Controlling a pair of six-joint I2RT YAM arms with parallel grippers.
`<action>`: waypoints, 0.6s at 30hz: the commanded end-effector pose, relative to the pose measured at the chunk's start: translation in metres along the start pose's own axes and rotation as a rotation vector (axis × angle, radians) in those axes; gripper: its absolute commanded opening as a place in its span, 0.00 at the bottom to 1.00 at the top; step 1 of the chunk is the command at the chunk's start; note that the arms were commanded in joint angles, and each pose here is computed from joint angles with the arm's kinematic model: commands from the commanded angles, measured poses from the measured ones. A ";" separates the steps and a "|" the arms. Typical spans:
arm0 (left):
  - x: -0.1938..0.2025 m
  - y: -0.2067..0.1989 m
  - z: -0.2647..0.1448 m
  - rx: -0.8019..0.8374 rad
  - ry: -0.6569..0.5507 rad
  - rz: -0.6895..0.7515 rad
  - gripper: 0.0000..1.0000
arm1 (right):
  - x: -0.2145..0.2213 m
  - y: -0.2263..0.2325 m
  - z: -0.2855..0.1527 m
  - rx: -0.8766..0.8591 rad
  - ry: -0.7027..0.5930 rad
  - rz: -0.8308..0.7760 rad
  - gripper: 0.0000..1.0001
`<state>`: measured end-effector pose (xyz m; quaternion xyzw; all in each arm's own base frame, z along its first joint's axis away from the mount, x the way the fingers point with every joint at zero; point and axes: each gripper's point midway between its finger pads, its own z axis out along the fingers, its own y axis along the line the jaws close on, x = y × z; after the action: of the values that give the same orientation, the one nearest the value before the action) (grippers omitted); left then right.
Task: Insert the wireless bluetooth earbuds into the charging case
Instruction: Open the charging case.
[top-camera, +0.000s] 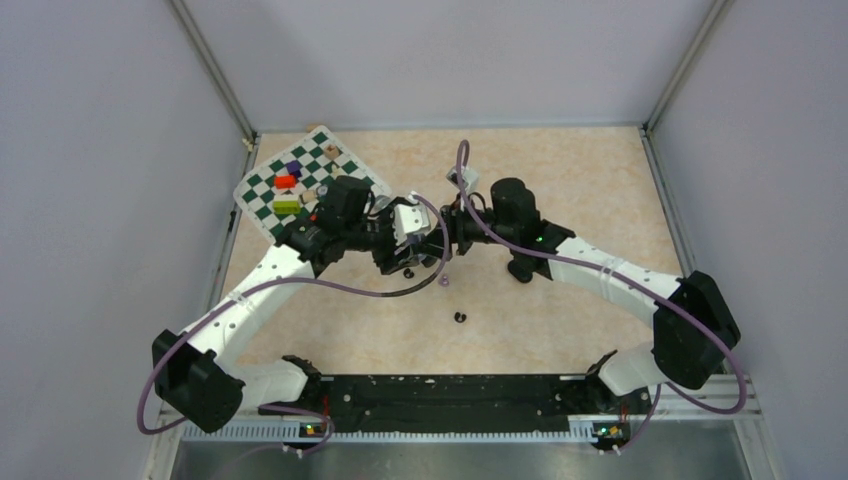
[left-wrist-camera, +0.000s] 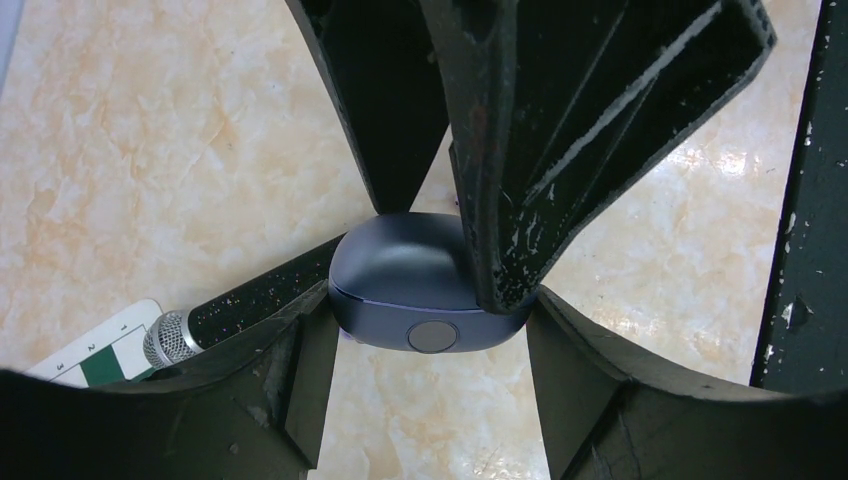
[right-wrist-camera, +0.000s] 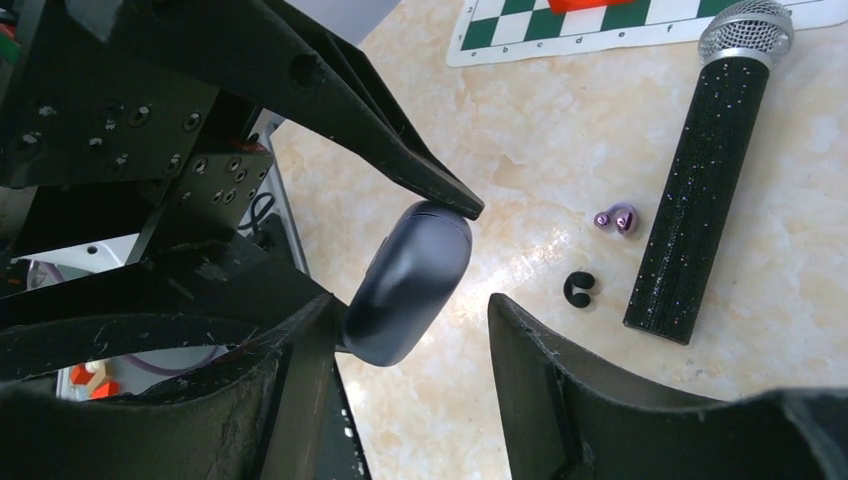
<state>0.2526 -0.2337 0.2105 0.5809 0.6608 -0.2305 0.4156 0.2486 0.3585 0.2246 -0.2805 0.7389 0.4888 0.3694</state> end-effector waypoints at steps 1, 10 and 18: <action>-0.018 0.002 -0.003 -0.013 -0.070 0.022 0.52 | -0.003 0.008 0.008 -0.018 -0.015 -0.029 0.57; -0.016 -0.003 -0.001 0.001 -0.076 0.021 0.52 | 0.002 0.010 0.015 -0.029 0.009 -0.007 0.49; -0.011 -0.008 0.003 0.009 -0.062 0.046 0.59 | 0.000 0.015 0.014 -0.053 0.005 -0.009 0.15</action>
<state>0.2535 -0.2329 0.2017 0.5781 0.6661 -0.2249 0.4143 0.2396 0.3679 0.2090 -0.2774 0.7521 0.4921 0.3394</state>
